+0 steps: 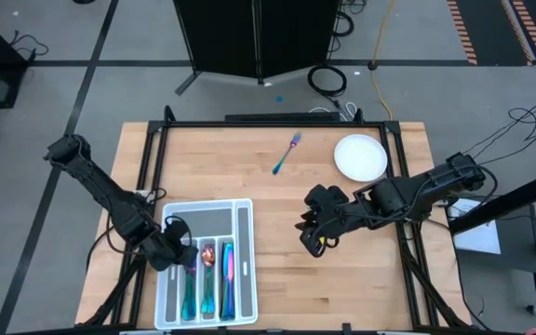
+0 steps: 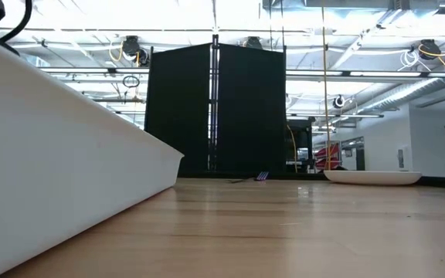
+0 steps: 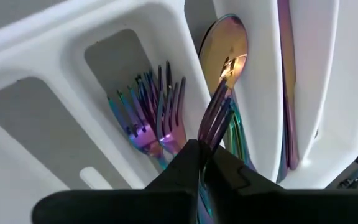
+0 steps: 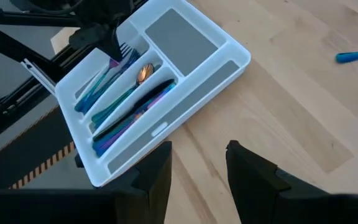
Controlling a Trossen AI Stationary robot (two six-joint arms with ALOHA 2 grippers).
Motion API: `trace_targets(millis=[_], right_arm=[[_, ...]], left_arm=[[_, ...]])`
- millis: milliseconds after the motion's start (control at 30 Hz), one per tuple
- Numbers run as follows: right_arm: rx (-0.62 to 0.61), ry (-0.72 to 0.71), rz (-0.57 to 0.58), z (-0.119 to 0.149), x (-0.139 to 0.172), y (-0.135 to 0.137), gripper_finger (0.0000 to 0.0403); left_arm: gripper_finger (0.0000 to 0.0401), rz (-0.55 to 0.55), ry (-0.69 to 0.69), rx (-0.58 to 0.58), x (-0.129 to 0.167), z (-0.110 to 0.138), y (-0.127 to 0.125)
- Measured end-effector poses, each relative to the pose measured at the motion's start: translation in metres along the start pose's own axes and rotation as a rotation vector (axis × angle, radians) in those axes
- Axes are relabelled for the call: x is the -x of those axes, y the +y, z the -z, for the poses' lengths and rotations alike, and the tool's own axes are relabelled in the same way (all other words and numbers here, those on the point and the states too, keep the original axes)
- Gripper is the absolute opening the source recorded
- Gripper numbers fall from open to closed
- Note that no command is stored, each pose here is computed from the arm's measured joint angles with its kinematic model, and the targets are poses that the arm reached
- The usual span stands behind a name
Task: Sort silverware
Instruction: Put the bottom iridescent fork into the cutlery tray, then put the iridescent fork into the cutlery tray
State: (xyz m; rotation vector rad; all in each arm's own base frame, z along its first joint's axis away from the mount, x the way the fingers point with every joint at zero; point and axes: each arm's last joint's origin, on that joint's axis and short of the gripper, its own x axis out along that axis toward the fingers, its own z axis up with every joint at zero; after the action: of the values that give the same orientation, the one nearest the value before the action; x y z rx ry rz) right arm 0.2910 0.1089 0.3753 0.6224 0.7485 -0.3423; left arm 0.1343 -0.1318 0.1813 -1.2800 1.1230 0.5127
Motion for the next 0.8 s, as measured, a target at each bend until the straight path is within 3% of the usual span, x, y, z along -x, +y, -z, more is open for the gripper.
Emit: trace_targets(millis=[567, 800], right_arm=[[0.008, 0.002, 0.003, 0.000, 0.000, 0.000, 0.0139], [-0.004, -0.008, 0.011, -0.001, 0.000, -0.001, 0.0139]], left_arm=[[0.0054, -0.047, 0.099, -0.015, 0.002, 0.002, 0.002], [0.0055, 0.108, 0.093, -0.144, 0.028, 0.006, -0.018]])
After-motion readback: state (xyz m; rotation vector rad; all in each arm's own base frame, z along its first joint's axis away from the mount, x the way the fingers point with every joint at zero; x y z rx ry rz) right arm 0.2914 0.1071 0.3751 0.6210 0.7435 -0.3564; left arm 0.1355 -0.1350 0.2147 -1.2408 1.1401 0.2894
